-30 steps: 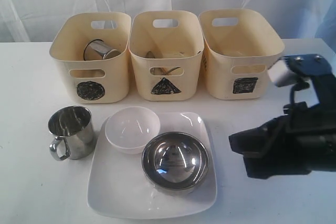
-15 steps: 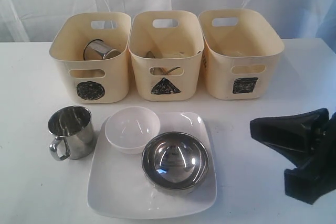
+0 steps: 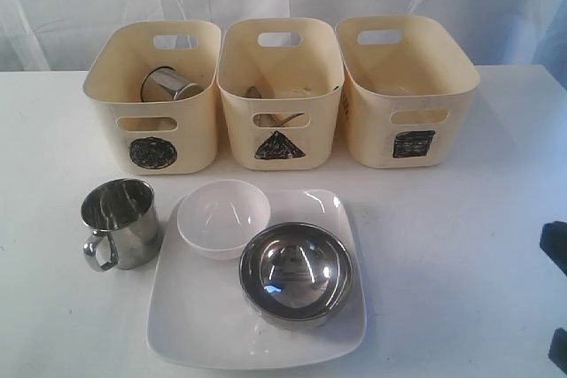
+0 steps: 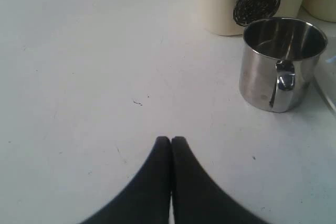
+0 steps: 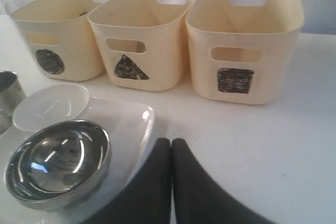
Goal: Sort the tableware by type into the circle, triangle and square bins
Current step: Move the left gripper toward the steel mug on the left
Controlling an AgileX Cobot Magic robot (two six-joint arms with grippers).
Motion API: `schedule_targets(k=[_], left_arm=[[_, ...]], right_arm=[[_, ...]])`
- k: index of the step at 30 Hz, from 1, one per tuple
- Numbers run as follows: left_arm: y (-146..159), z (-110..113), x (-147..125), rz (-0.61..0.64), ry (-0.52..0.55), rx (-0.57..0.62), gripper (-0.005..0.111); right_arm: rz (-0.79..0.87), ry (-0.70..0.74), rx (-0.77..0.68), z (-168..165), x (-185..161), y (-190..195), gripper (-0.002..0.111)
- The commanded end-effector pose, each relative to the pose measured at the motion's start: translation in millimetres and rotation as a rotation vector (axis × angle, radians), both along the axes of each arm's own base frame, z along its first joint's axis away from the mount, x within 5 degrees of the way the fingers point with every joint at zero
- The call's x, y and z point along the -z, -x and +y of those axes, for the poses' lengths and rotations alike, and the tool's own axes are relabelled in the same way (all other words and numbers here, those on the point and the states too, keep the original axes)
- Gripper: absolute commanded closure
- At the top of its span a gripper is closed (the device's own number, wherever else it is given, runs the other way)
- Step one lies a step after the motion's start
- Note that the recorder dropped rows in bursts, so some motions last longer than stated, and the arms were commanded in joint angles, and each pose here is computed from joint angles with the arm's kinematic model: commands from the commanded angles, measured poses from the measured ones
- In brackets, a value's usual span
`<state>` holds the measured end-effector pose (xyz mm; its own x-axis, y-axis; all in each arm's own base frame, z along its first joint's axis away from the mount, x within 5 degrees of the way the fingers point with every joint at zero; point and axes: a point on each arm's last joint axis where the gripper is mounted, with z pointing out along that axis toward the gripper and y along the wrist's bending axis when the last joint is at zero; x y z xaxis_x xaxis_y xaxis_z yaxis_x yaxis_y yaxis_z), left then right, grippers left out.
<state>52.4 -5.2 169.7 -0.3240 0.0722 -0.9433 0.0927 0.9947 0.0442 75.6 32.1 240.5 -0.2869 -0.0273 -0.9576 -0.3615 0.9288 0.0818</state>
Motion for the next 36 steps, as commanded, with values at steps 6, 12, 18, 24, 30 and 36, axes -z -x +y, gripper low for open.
schedule_targets(k=[6, 12, 18, 24, 30, 36], left_arm=[[0, 0, 1, -0.004, 0.007, -0.003, 0.107], [0, 0, 1, -0.004, 0.007, -0.003, 0.107], [0, 0, 1, -0.004, 0.007, -0.003, 0.107], [0, 0, 1, -0.004, 0.007, -0.003, 0.107], [0, 0, 1, -0.004, 0.007, -0.003, 0.107], [0, 0, 1, -0.004, 0.007, -0.003, 0.107]], right_arm=[[-0.025, 0.003, 0.148, -16, 42, 13, 0.108], [-0.045, 0.007, 0.188, -20, 56, 20, 0.108], [-0.017, 0.014, 0.237, -24, 59, 23, 0.108], [-0.024, 0.021, 0.243, -24, 59, 23, 0.108], [-0.024, 0.021, 0.243, -24, 59, 23, 0.108], [-0.024, 0.021, 0.243, -24, 59, 23, 0.108]])
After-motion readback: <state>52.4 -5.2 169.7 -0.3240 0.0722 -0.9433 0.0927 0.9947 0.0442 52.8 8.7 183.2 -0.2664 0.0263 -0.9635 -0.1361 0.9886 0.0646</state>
